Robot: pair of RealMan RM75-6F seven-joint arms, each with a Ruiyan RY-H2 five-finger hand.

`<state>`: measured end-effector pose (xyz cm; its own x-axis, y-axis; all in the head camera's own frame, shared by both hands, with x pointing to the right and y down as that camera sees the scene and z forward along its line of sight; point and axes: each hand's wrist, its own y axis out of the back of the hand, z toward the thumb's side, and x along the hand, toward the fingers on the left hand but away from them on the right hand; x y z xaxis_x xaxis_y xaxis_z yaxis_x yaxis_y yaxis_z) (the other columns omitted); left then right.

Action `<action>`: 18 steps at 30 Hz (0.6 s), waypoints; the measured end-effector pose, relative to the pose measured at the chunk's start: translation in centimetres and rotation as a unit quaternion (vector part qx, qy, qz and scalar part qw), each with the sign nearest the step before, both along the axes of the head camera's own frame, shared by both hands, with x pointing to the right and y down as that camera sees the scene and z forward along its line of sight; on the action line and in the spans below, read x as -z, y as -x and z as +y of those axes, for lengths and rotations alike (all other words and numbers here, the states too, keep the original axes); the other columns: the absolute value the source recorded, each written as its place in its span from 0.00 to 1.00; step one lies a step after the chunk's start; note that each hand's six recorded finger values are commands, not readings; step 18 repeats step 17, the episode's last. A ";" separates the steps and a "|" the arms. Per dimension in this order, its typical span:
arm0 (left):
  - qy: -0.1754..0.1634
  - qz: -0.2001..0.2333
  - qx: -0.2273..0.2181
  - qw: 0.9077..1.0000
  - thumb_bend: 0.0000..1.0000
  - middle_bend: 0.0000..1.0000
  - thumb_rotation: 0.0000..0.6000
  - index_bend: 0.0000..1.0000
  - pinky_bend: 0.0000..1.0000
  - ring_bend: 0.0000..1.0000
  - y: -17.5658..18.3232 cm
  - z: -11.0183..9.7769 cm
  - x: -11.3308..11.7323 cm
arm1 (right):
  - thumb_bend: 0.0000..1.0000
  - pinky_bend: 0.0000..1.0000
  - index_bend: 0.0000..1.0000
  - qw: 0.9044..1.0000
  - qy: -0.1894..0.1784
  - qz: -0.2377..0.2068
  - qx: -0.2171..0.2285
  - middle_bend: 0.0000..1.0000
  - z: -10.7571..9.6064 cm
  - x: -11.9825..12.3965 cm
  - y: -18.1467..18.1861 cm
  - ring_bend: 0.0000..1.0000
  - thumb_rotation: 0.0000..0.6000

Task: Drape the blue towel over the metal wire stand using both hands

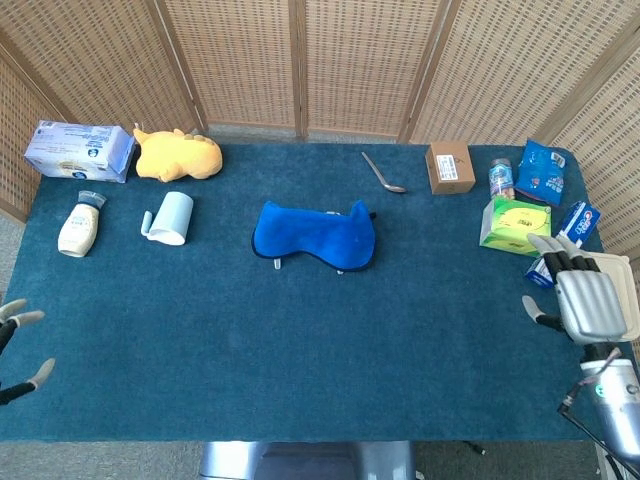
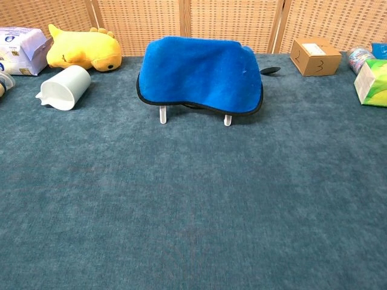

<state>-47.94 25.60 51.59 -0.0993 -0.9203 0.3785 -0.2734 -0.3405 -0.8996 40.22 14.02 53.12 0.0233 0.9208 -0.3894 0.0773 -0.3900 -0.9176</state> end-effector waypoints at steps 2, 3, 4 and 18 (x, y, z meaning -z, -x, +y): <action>0.000 -0.009 -0.002 1.000 0.35 0.21 1.00 0.30 0.02 0.09 0.0 1.0 0.3 | 0.31 0.21 0.13 1.000 -0.002 0.008 -0.007 0.15 0.9 0.3 -0.6 0.12 1.00; 0.000 -0.013 -0.004 1.000 0.35 0.21 1.00 0.30 0.02 0.10 0.0 1.3 0.4 | 0.31 0.21 0.13 1.000 -0.003 0.011 -0.010 0.15 1.2 0.4 -0.8 0.12 1.00; 0.001 -0.016 -0.006 1.000 0.35 0.21 1.00 0.30 0.02 0.10 -0.1 1.6 0.4 | 0.31 0.21 0.13 1.000 -0.005 0.015 -0.013 0.15 1.7 0.6 -1.1 0.12 1.00; 0.003 -0.026 -0.020 0.999 0.35 0.21 1.00 0.30 0.02 0.10 -1.4 2.0 0.7 | 0.31 0.21 0.13 1.000 -0.012 0.016 -0.011 0.16 2.9 1.3 -1.1 0.12 1.00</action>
